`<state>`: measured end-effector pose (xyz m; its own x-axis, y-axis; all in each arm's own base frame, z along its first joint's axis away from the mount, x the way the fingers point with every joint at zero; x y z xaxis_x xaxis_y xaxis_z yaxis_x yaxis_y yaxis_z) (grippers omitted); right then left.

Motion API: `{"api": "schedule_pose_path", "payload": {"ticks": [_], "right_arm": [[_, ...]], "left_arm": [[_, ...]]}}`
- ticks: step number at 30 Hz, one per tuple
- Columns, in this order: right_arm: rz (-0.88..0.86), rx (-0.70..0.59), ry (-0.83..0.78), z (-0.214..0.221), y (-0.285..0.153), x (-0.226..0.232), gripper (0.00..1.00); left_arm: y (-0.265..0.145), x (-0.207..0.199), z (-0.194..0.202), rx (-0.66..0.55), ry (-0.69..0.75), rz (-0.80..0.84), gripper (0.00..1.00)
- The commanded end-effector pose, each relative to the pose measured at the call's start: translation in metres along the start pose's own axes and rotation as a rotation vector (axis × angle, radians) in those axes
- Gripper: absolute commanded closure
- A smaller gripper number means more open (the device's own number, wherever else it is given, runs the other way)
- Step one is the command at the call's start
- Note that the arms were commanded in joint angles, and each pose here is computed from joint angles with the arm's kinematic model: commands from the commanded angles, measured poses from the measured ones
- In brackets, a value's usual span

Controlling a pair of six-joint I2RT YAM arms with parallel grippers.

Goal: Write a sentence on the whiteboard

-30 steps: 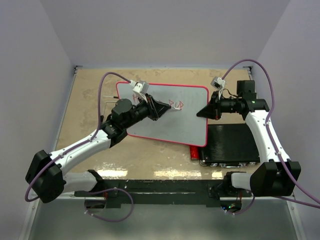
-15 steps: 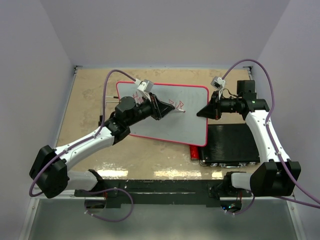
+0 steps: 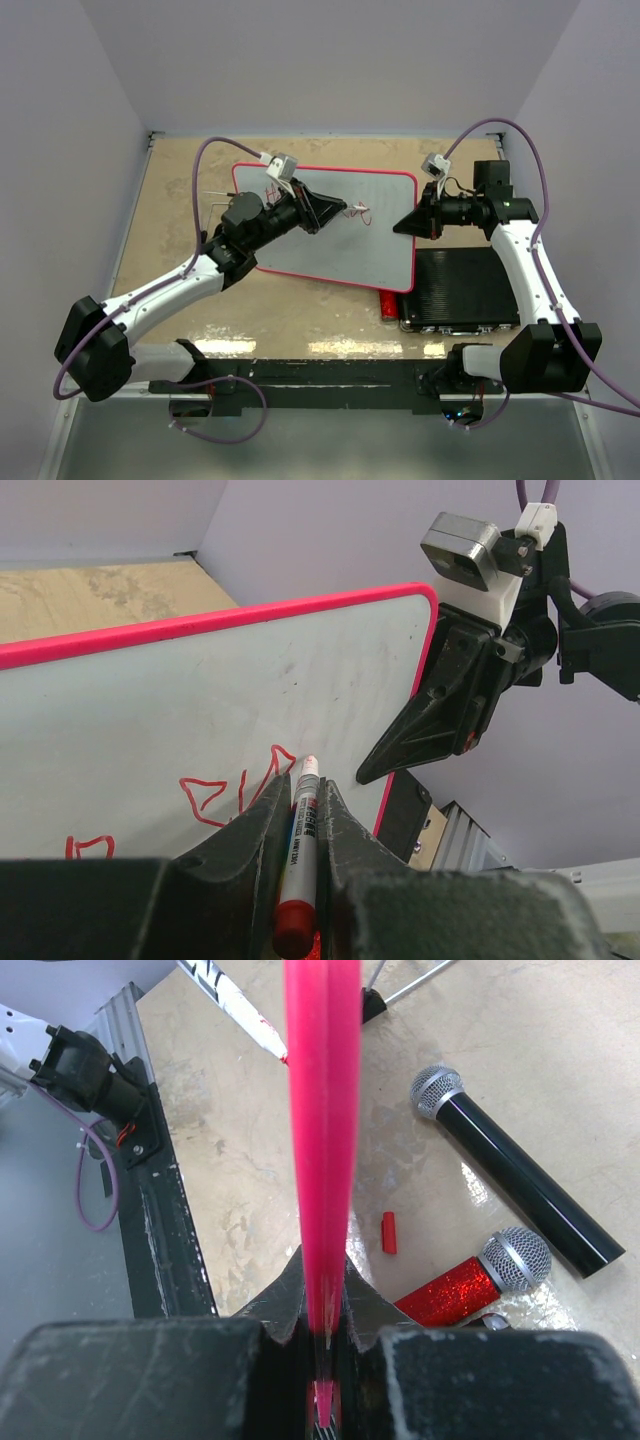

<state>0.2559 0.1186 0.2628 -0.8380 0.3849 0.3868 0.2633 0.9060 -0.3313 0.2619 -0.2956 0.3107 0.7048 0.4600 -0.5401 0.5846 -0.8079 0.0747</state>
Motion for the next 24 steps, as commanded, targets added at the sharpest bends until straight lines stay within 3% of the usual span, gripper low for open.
{"api": "schedule_pose_path", "payload": {"ticks": [1, 24], "right_arm": [[-0.023, -0.054, -0.117, -0.018, -0.004, 0.010, 1.00], [-0.022, -0.052, -0.116, -0.017, -0.004, 0.009, 1.00]], "left_arm": [[0.002, -0.016, -0.030, -0.103, 0.021, 0.050, 1.00], [0.004, 0.008, 0.004, 0.007, -0.003, -0.022, 1.00]]}}
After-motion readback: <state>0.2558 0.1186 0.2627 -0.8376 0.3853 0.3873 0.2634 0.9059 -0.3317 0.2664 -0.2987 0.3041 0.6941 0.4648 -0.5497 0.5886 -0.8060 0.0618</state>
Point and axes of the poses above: each gripper's point midway between its finger pads, its own y axis out along the fingers, its own x axis along the line the jaws close on, z = x × y, the point moved 4 cm from there along -y, back along the fingers
